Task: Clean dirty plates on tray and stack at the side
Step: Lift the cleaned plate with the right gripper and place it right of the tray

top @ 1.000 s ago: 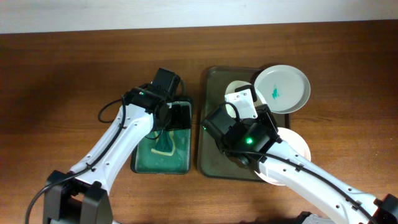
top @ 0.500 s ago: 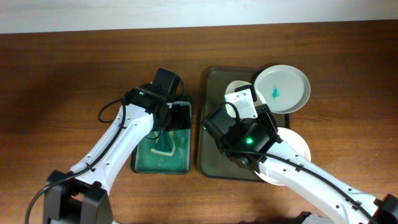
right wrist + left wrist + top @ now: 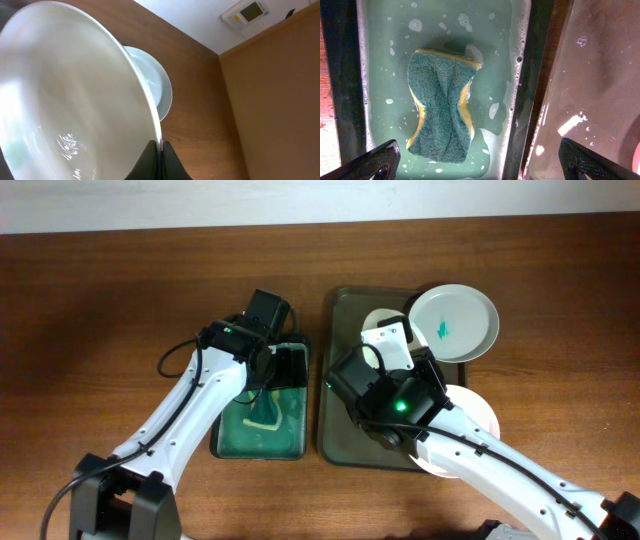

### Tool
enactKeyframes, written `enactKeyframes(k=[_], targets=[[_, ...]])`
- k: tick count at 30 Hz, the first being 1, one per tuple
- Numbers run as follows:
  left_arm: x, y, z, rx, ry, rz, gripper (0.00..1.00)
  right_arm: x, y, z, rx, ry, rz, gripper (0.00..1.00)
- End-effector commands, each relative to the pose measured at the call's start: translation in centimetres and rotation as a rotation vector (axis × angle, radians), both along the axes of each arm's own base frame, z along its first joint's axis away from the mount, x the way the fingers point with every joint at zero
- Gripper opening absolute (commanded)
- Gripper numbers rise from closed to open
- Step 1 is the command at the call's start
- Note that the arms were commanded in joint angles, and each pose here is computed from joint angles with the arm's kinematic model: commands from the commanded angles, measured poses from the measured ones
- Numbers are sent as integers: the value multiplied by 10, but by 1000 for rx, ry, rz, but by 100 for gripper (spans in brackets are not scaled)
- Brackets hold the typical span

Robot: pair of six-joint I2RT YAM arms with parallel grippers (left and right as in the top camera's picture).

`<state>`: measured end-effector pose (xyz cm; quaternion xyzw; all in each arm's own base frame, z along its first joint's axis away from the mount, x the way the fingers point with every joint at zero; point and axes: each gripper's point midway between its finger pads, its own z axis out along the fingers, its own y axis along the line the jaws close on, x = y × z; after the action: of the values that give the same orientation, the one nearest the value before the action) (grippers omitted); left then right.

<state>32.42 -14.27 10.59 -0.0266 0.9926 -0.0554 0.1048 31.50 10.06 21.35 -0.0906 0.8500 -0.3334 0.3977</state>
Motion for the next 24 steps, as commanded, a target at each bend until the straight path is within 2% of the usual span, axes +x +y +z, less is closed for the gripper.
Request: enactKeyframes(k=[1, 4, 7, 9, 12, 13, 18, 22, 24], targets=[[3, 0, 7, -13, -17, -5, 99, 1, 14, 8, 212, -32, -20, 4], [3, 0, 7, -13, -17, -5, 99, 7, 20, 7, 451, 68, -21, 4], [3, 0, 7, -13, -17, -5, 99, 17, -3, 16, 675, 181, -60, 4], [3, 0, 7, -13, -17, -5, 99, 21, -35, 13, 841, 256, -113, 4], [3, 0, 7, -13, -17, -5, 99, 18, -100, -1, 1011, 282, -297, 4], [3, 0, 7, -13, -17, -5, 99, 14, -135, -9, 1075, 269, -408, 4], [3, 0, 7, -13, -16, -5, 99, -5, -264, -48, 1153, 141, -795, 4], [3, 0, 7, -13, -17, -5, 99, -24, -316, -84, 1186, 119, -996, 4], [3, 0, 7, -13, -16, -5, 99, -38, -332, -112, 1203, 167, -1091, 4]])
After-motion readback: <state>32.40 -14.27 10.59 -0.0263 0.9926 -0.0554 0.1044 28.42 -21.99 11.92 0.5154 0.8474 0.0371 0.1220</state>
